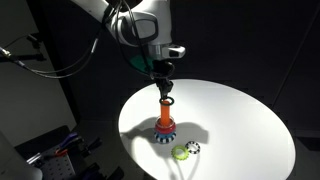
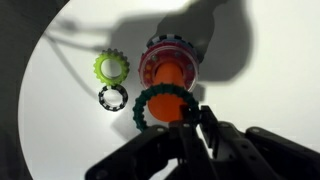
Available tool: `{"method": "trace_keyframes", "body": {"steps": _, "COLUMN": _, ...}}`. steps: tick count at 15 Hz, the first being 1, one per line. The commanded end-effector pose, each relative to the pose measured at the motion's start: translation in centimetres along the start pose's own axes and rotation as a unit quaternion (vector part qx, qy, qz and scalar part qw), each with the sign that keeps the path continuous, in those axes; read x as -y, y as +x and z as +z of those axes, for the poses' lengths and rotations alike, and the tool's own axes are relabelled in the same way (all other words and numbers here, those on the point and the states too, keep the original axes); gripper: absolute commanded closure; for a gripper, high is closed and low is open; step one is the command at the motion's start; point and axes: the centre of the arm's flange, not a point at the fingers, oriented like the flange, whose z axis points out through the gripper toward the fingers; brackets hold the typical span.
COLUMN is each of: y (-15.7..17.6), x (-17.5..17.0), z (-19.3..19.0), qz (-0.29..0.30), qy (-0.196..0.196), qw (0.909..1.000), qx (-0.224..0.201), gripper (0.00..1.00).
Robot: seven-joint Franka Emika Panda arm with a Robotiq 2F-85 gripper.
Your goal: Put the dark green thing on the ring toss
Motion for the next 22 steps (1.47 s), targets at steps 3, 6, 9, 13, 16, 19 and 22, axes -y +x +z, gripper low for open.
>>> {"method": "trace_keyframes", "body": {"steps": 3, "y": 0.4, "x": 0.9, "z": -0.3, "qz": 0.001, "qy": -0.001, "qw": 1.0, "qx": -0.002, "gripper": 0.94}}
{"method": "trace_keyframes", "body": {"steps": 6, "y": 0.3, "x": 1.4, "z": -0.1, "qz": -0.004, "qy": -0.001, "qw": 1.0, "qx": -0.002, "gripper": 0.94}}
{"method": "trace_keyframes", "body": {"steps": 9, "y": 0.2, "x": 1.6, "z": 0.1, "qz": -0.005, "qy": -0.005, "qw": 1.0, "qx": -0.001, "gripper": 0.94}}
{"method": "trace_keyframes", "body": {"steps": 13, "y": 0.1, "x": 1.3, "z": 0.0, "qz": -0.006, "qy": -0.012, "qw": 0.9999, "qx": 0.0, "gripper": 0.94}}
{"method": "trace_keyframes", "body": {"steps": 16, "y": -0.1, "x": 1.0, "z": 0.3, "qz": -0.009, "qy": -0.019, "qw": 0.9998, "qx": 0.003, "gripper": 0.94}}
{"method": "trace_keyframes", "body": {"steps": 19, "y": -0.3, "x": 0.7, "z": 0.5, "qz": -0.009, "qy": -0.024, "qw": 0.9997, "qx": 0.005, "gripper": 0.94}}
{"method": "trace_keyframes", "body": {"steps": 22, "y": -0.4, "x": 0.4, "z": 0.5, "qz": -0.008, "qy": -0.029, "qw": 0.9995, "qx": 0.006, "gripper": 0.94}}
